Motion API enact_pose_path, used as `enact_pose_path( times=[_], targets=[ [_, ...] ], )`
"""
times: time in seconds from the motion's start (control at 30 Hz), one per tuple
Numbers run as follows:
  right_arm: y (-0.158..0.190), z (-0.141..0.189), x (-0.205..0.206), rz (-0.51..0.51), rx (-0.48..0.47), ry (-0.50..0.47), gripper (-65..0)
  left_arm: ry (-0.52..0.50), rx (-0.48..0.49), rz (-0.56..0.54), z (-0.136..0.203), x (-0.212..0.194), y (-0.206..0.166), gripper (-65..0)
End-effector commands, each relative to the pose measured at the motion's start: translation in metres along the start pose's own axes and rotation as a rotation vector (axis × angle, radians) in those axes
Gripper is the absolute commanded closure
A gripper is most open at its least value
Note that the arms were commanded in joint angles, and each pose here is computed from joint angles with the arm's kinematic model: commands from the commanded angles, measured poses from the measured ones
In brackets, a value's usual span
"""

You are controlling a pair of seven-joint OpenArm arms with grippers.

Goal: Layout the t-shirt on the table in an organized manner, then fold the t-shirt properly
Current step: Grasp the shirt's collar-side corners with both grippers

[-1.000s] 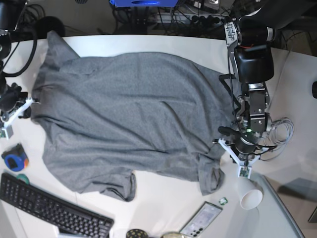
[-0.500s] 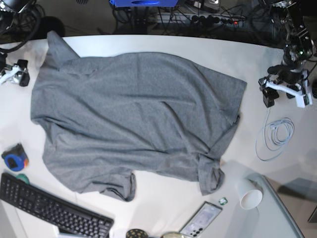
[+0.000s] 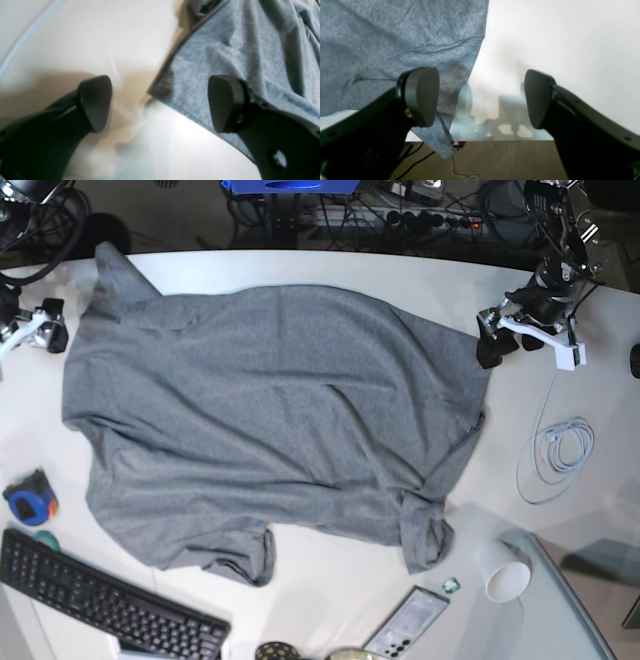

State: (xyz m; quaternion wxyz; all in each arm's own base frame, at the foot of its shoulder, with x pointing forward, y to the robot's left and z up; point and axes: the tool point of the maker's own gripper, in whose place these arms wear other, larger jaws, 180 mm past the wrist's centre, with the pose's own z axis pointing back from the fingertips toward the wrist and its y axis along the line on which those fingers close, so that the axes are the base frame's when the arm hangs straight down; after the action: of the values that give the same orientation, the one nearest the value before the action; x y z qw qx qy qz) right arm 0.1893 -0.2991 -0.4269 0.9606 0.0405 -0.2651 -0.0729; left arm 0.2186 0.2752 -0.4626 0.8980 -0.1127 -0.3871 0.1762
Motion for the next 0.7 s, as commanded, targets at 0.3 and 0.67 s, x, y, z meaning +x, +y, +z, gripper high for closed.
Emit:
enact_pose_path(
  times=[0.3,0.67],
  targets=[
    [-0.008,0.007,0.007,0.003,-0.019,-0.035,-50.1,0.016,-0.067,0.006,-0.019,-0.037,-0.022,-57.8],
    [-0.008,-0.011,-0.024,-0.068,0.027,0.049,-50.1,0.035,-0.128,-0.023,-0.031,-0.038,-0.048,-26.5]
  ],
)
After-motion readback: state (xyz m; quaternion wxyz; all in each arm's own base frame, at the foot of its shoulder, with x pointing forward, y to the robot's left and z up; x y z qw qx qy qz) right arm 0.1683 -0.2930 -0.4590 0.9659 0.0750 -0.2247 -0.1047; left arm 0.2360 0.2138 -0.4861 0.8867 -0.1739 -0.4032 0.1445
